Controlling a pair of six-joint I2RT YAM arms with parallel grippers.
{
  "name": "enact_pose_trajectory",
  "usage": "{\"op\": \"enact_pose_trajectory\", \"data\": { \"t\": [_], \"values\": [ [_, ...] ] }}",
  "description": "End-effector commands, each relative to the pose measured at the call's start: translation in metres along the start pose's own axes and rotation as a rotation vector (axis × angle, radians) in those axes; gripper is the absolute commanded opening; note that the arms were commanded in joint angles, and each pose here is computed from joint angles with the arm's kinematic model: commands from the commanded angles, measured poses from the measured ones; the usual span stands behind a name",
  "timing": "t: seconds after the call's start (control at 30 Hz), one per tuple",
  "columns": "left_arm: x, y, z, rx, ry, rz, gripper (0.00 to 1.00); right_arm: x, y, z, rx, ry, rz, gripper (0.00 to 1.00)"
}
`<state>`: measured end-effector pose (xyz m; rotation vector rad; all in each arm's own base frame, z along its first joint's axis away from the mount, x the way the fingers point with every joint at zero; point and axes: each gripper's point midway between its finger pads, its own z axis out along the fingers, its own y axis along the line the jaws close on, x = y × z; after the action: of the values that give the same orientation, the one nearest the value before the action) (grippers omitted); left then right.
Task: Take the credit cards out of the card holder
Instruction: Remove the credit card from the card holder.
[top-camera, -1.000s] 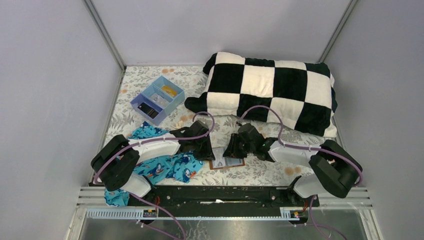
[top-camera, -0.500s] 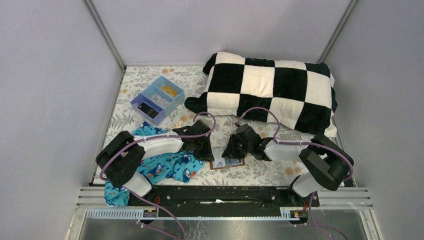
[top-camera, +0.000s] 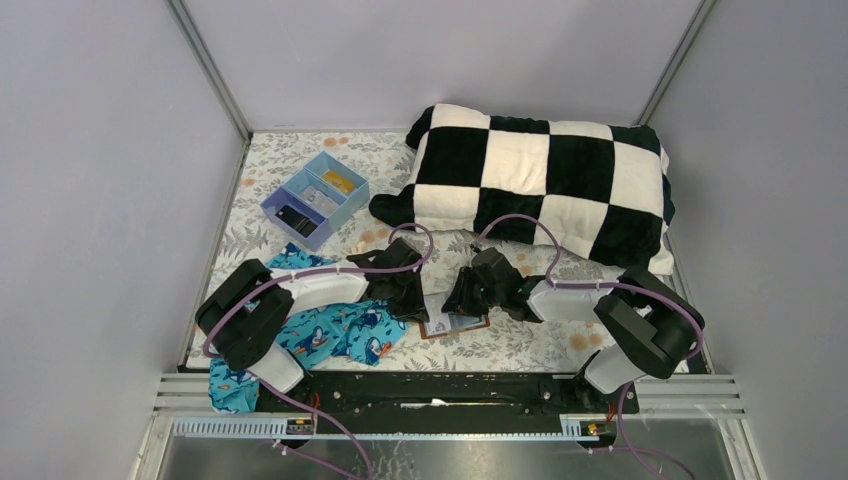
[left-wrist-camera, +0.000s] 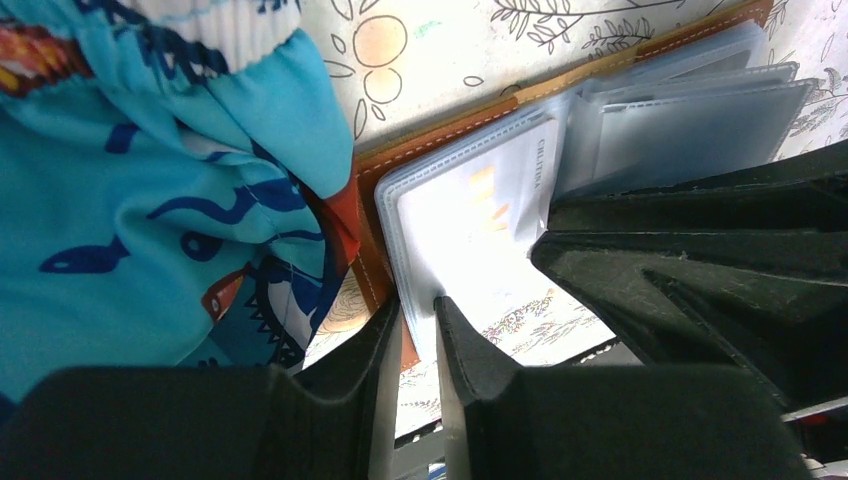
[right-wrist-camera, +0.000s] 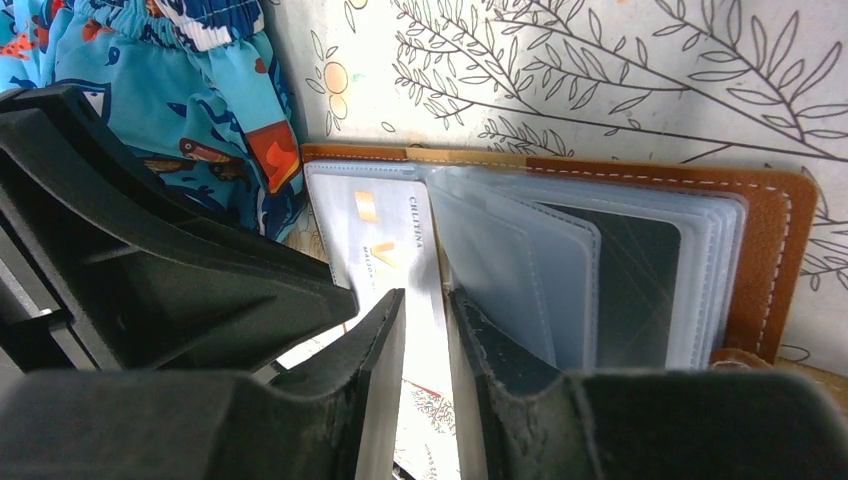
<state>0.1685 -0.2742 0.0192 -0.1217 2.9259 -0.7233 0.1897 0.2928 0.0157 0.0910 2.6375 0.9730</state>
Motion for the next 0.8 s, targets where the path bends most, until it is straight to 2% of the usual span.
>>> {"op": "enact_pose_trajectory", "data": {
  "t": [0.0,0.1,0.3,0.33,0.37,0.5,0.67,0.77],
  "values": [
    [-0.002,0.015,0.016,-0.056,-0.015,0.021,0.22,0.007,-0.030,0.003,0.136,0.007,-0.014,0.31],
    [-0.002,0.015,0.017,-0.059,-0.013,0.019,0.22,0.003,-0.040,-0.001,0.189,-0.021,-0.037,0.31],
    [-0.002,0.016,0.021,-0.065,-0.005,0.023,0.19,0.009,-0.039,0.005,0.160,0.003,-0.023,0.28],
    [-0.002,0.018,0.023,-0.071,-0.004,0.023,0.17,0.010,-0.038,0.005,0.154,0.004,-0.018,0.27],
    [-0.005,0.020,0.029,-0.084,-0.006,0.031,0.10,0.012,-0.036,0.007,0.128,0.008,-0.003,0.24],
    [-0.007,0.020,0.037,-0.090,0.006,0.043,0.00,0.016,-0.029,0.008,0.079,0.018,0.005,0.21],
    [-0.007,0.018,0.040,-0.082,0.011,0.047,0.00,0.016,-0.016,0.004,0.000,0.012,0.011,0.18],
    [-0.008,0.017,0.041,-0.078,0.009,0.051,0.00,0.015,-0.007,0.000,-0.047,0.005,0.006,0.11]
  ]
}}
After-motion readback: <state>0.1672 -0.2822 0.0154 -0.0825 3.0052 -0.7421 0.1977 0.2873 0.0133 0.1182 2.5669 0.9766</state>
